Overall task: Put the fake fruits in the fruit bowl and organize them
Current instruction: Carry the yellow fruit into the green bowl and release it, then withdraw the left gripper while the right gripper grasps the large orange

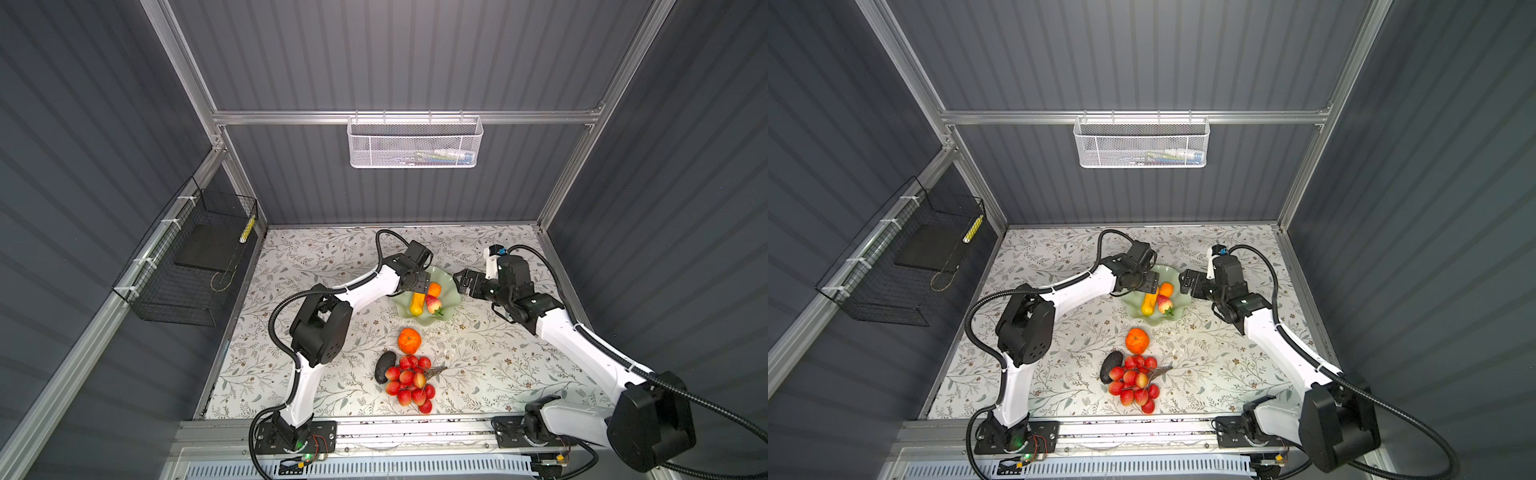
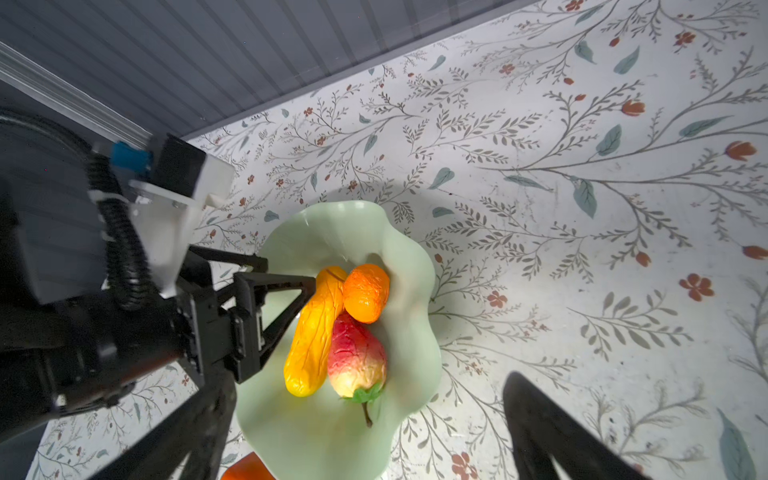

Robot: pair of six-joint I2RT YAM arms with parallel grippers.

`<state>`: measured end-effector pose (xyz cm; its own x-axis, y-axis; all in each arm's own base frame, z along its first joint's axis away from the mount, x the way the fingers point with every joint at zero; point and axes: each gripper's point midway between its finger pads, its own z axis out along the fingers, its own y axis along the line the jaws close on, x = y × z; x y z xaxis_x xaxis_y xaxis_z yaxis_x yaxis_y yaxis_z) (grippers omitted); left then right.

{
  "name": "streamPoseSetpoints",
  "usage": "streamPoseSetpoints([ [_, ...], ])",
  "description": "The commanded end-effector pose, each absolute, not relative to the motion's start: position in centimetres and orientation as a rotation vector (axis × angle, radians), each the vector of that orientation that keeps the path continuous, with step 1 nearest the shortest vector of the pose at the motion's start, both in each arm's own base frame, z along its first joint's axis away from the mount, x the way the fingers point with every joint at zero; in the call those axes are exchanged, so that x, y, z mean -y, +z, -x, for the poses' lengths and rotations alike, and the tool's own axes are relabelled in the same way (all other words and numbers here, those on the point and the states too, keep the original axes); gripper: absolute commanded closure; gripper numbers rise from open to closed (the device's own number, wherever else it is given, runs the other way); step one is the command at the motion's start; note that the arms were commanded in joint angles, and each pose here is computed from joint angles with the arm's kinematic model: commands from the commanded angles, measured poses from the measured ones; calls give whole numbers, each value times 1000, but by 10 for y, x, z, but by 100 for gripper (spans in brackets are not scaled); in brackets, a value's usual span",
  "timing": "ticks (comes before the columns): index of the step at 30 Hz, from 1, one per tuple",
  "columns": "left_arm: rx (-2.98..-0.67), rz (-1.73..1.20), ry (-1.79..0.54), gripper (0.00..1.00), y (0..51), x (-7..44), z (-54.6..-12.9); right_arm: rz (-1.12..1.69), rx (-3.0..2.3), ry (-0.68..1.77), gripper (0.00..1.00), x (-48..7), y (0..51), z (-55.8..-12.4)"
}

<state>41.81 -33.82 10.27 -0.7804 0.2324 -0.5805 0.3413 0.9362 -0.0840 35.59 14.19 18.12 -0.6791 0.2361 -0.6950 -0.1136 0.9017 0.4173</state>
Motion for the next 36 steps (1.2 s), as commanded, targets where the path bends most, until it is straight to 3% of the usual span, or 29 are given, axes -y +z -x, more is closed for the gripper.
streamPoseSetpoints([
  [1, -2308, -348, -214, 16, 179, 318, -431, -25, -2310, 549, 3, -152, 176, -350],
  [6, -2104, -194, -70, 3, 241, 258, -421, 86, -2398, 579, 3, -189, 165, -322],
  [10, -2027, -66, -23, 0, 237, 203, -390, 179, -2503, 601, 3, -220, 148, -280],
  [18, -2077, 292, 68, 0, 175, 98, -322, 347, -2648, 671, 3, -270, 122, -223],
  [25, -2075, 400, 55, 0, 158, 70, -289, 392, -2719, 668, 3, -287, 109, -218],
  [36, -2065, 390, 77, 0, 164, 65, -285, 435, -2796, 629, 3, -313, 84, -234],
])
